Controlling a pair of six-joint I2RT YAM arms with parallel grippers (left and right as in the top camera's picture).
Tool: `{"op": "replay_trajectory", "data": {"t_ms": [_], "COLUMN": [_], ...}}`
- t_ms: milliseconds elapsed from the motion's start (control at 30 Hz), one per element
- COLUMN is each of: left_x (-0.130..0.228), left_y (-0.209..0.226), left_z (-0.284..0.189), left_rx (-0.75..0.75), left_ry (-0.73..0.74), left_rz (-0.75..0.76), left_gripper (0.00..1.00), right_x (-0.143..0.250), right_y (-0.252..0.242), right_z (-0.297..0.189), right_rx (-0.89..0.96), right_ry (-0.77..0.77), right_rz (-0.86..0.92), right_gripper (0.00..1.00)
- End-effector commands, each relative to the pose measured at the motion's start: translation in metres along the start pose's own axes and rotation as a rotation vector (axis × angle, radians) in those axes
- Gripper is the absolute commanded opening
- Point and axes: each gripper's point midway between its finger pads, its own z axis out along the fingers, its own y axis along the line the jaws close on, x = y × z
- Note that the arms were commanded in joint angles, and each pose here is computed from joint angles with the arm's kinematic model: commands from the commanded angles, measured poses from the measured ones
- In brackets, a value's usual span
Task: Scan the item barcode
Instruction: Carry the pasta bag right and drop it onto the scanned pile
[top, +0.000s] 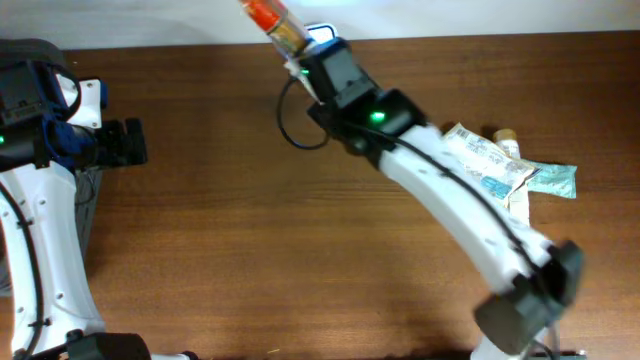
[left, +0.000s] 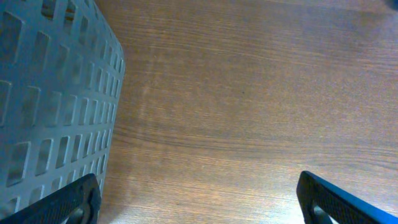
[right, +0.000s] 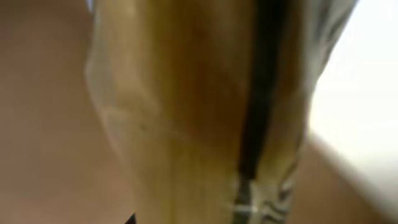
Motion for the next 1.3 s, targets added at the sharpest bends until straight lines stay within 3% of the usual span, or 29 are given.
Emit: {"op": "replay_trajectory", "data": {"t_ms": [0, 100, 233, 400, 500, 533, 567, 600, 633, 700, 833, 967, 1067, 1133, 1267], "left_x": [-0.002, -0.002, -0.002, -0.002, -0.002, -0.002, -0.002, -0.002, -0.002, -0.002, -0.002, -0.002, -0.002, -0.002, -0.002], "left_y": [0.003, 0.003, 0.003, 0.003, 0.003, 0.003, 0.003, 0.003, 0.003, 0.003, 0.003, 0.003, 0.003, 0.003, 0.003], "left_z": [-0.003, -0.003, -0.003, -0.003, -0.003, -0.003, -0.003, -0.003, -0.003, -0.003, -0.003, -0.003, -0.003, -0.003, -0.003], "left_rx": [-0.005, -0.005, -0.005, -0.005, -0.005, -0.005, -0.005, -0.005, -0.005, -0.005, -0.005, -0.005, -0.005, -0.005, -0.005], "left_ry": [-0.01, -0.01, -0.01, -0.01, -0.01, -0.01, -0.01, -0.01, -0.01, -0.01, -0.01, -0.01, -0.01, -0.01, -0.01], "left_rz": [0.008, 0.008, 0.008, 0.008, 0.008, 0.008, 0.008, 0.008, 0.008, 0.008, 0.008, 0.008, 0.008, 0.008, 0.008], "left_gripper": [0.99, 0.99, 0.99, 0.99, 0.99, 0.99, 0.99, 0.99, 0.99, 0.99, 0.99, 0.99, 0.99, 0.99, 0.99], "right_x": [-0.014, 0.051, 0.166, 0.277, 0.317, 0.325, 0.329, 0.331, 0.331, 0.328, 0.298, 0.206, 0.127, 0.098, 0.082], "right_y": [-0.016, -0.072, -0.143, -0.159, -0.153, -0.15, -0.147, -0.145, -0.145, -0.146, -0.142, -0.132, -0.106, -0.091, -0.053], "right_z": [-0.108, -0.126, -0.109, -0.027, 0.0, 0.007, 0.011, 0.013, 0.012, 0.009, -0.005, -0.053, -0.119, -0.174, -0.258], "right_rx": [-0.221, -0.044, 0.328, 0.415, 0.407, 0.398, 0.392, 0.387, 0.385, 0.383, 0.29, 0.041, -0.141, -0.166, -0.268], "right_ry": [-0.159, 0.012, 0.403, 0.841, 1.03, 1.066, 1.086, 1.098, 1.1, 1.092, 1.003, 0.706, 0.38, 0.203, -0.019], "right_rz": [0.33, 0.448, 0.72, 0.742, 0.701, 0.694, 0.686, 0.682, 0.682, 0.688, 0.773, 0.716, 0.608, 0.551, 0.455], "right_gripper": [0.04, 0.04, 0.04, 0.04, 0.05, 0.12, 0.33, 0.66, 0.83, 1.0, 0.99, 0.99, 0.99, 0.99, 0.99]}}
